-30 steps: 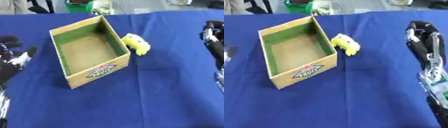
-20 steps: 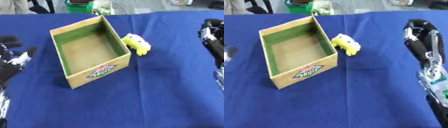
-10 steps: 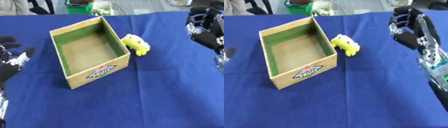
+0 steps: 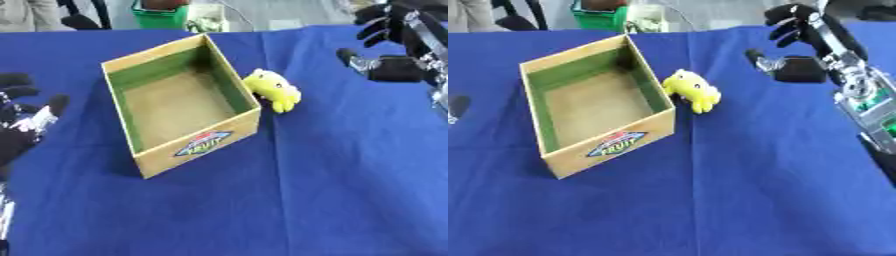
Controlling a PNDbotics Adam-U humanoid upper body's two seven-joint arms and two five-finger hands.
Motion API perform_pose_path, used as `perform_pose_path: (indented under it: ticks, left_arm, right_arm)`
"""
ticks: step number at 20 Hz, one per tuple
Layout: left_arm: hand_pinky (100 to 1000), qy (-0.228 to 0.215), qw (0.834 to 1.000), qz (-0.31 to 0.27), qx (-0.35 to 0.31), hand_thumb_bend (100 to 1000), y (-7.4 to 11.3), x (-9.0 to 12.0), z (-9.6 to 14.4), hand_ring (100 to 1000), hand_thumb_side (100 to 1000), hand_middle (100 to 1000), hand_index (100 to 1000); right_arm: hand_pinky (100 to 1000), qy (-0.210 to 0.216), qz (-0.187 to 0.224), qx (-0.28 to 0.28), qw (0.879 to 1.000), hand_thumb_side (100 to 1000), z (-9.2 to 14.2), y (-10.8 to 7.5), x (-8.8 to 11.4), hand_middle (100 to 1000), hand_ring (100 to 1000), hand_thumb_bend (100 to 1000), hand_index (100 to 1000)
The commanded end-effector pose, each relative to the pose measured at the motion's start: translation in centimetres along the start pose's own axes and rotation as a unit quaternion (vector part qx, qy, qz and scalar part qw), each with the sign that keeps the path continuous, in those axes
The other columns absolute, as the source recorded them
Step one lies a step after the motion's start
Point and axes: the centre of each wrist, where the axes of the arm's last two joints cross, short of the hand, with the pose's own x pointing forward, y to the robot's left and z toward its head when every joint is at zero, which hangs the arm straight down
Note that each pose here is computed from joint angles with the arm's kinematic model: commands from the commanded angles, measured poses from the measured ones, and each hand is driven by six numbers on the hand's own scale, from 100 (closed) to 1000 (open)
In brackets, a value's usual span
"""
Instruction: Pick up objects on the table and place them in the box.
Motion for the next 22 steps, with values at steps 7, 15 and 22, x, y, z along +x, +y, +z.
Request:
perform_pose_path:
  ticks: [7, 15, 22]
  left_arm:
    - [507, -0.012, 1.000, -0.010, -0.007, 725, 0.4, 0.6, -0.3, 652, 180, 611, 652]
    - [507, -0.010, 1.000, -0.009, -0.009, 725, 0.3, 0.5, -0.2, 652, 180, 611, 652]
    - [507, -0.008, 1.000, -0.008, -0.010, 724, 0.3, 0.5, -0.1, 652, 180, 611, 652]
  right_arm:
    - [634, 0.019, 0.052, 0.035, 0.998, 220, -2.4, -0.3, -0.4, 696, 668, 431, 786]
    - [636, 0.036, 0.062, 0.074, 0.995, 246, -4.4, 2.2, -1.5, 696, 669, 423, 783]
    - [636, 0.052, 0.064, 0.099, 0.992, 269, -5.4, 4.4, -2.7, 693, 668, 412, 780]
